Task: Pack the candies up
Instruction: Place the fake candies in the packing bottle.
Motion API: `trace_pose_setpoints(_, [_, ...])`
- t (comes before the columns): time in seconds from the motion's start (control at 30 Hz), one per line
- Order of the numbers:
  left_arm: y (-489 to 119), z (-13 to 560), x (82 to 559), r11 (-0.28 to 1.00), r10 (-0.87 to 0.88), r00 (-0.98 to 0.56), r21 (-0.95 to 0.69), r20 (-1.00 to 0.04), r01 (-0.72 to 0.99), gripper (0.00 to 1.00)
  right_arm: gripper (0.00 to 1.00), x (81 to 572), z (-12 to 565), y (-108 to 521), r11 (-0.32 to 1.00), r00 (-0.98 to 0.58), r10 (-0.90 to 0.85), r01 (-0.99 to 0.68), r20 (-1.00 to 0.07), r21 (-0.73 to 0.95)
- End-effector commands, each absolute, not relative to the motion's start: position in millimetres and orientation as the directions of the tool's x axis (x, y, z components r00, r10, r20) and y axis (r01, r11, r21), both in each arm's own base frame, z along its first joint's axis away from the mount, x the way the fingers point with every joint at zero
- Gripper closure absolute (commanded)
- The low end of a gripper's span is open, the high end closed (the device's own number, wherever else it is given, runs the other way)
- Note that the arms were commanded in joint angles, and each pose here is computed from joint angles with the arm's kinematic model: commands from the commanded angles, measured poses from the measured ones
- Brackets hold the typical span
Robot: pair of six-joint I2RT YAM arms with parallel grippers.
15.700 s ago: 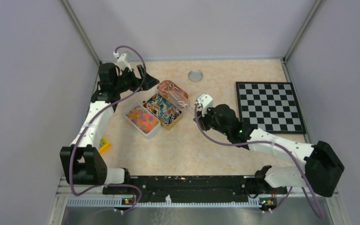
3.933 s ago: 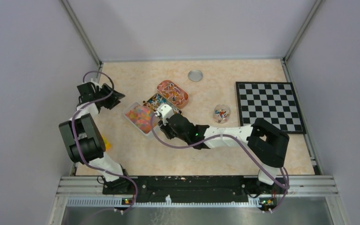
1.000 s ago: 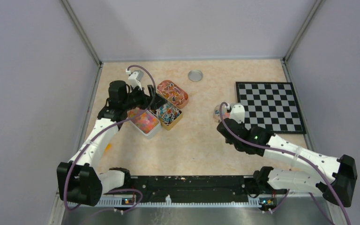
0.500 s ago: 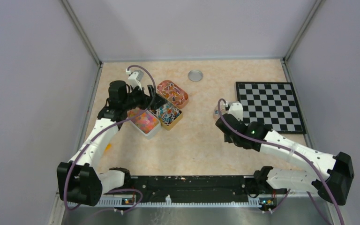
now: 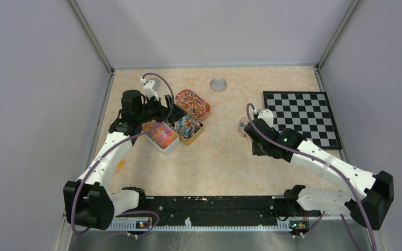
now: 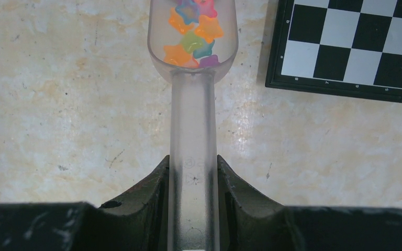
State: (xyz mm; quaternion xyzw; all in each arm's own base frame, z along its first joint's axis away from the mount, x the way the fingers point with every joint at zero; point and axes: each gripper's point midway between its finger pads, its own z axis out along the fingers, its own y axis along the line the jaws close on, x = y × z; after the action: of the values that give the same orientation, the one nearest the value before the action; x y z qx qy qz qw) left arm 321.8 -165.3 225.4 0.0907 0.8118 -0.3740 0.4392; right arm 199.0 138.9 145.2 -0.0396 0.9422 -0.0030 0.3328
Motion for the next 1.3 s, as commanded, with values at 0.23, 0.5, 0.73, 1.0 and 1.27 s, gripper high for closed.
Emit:
trace_pose_setpoints(0.23, [-167, 233, 322, 0.7, -0.172, -0.568, -0.505, -0.805, 0.505, 0.01, 1.0, 208, 168, 137, 0.995, -0.785, -0.092, -0.099, -0.612, -0.024])
trace_pose_setpoints(0.5, [-167, 233, 322, 0.701, -0.171, -0.568, -0.504, -0.805, 0.504, 0.01, 1.0, 209, 169, 135, 0.991, -0.812, -0.124, -0.126, -0.571, -0.036])
trace_pose_setpoints(0.73, [-167, 232, 322, 0.701, -0.171, -0.569, -0.505, -0.804, 0.503, 0.01, 1.0, 212, 176, 132, 0.991, -0.815, -0.132, -0.131, -0.564, -0.043])
trace_pose_setpoints(1.0, [-167, 232, 322, 0.701, -0.17, -0.571, -0.506, -0.803, 0.503, 0.01, 1.0, 214, 176, 132, 0.99, -0.82, -0.138, -0.137, -0.556, -0.044])
trace_pose_setpoints(1.27, [-167, 231, 322, 0.699, -0.169, -0.573, -0.507, -0.802, 0.504, 0.01, 1.0, 213, 176, 134, 0.988, -0.83, -0.148, -0.151, -0.538, -0.039])
